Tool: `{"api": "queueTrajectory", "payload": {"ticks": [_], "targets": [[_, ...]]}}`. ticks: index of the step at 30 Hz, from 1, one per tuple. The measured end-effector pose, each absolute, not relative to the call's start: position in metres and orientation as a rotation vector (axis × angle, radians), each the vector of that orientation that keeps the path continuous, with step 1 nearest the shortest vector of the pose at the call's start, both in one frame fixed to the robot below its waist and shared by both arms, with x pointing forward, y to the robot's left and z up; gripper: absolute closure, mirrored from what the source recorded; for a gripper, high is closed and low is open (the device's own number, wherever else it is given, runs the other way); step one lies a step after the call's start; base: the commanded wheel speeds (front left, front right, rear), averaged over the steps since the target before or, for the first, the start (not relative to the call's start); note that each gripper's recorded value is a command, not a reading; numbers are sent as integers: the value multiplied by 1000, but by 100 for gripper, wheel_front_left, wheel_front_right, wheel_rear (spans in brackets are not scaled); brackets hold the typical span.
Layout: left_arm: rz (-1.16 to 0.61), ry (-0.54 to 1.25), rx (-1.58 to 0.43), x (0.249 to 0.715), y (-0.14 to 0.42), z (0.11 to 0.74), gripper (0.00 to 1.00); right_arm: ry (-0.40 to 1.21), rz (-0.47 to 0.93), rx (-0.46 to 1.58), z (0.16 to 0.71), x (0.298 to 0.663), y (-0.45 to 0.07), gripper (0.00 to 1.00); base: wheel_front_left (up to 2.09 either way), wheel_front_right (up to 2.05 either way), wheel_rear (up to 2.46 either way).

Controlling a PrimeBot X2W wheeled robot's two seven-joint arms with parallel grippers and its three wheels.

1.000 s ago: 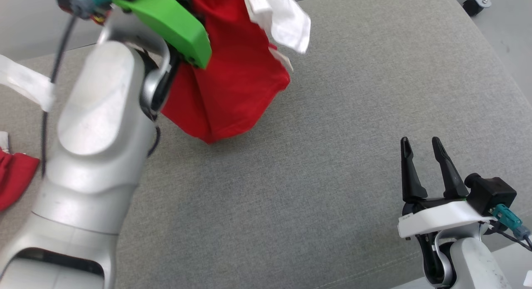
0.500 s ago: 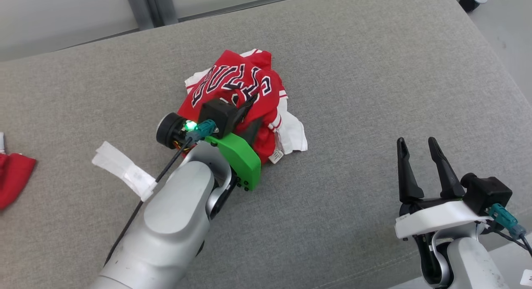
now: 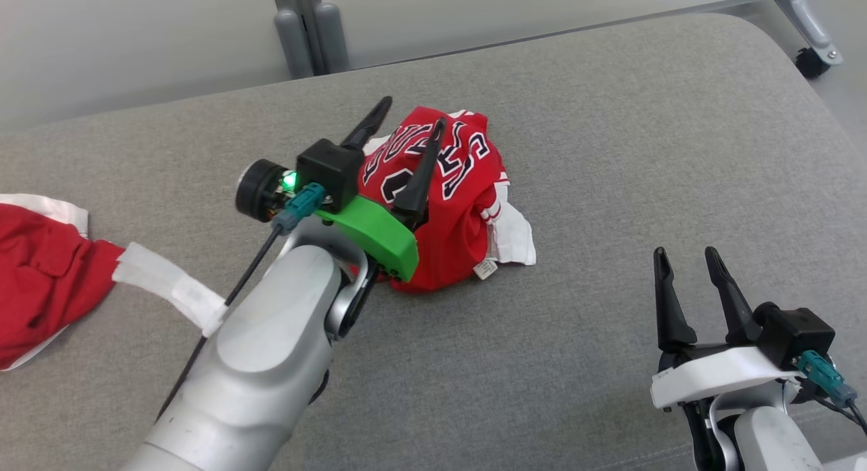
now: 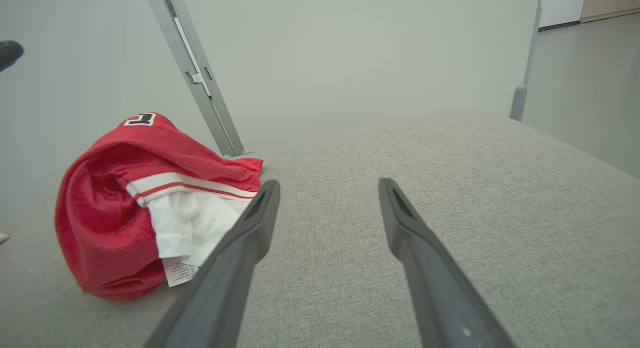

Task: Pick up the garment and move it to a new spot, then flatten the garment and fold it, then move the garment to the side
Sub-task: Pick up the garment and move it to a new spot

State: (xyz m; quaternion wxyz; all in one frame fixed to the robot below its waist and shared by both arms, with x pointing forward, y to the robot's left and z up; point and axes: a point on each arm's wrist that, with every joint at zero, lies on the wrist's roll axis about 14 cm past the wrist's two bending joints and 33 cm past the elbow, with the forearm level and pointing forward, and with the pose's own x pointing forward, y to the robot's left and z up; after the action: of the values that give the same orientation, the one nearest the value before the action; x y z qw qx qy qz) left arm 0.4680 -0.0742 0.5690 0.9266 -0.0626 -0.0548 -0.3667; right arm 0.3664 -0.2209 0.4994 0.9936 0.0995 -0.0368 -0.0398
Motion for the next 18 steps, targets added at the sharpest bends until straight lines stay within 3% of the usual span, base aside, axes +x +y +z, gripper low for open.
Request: {"api": "queueTrajectory", "payload": {"ticks": [8,18], "targets": [[-500,-186,-102,479,25,581,0,-85,-17,208,504,373,-201,0,0,0,0],[-239,-190,-65,452,133,569,0,-100,61,202,510,380,-176,0,0,0,0]]}}
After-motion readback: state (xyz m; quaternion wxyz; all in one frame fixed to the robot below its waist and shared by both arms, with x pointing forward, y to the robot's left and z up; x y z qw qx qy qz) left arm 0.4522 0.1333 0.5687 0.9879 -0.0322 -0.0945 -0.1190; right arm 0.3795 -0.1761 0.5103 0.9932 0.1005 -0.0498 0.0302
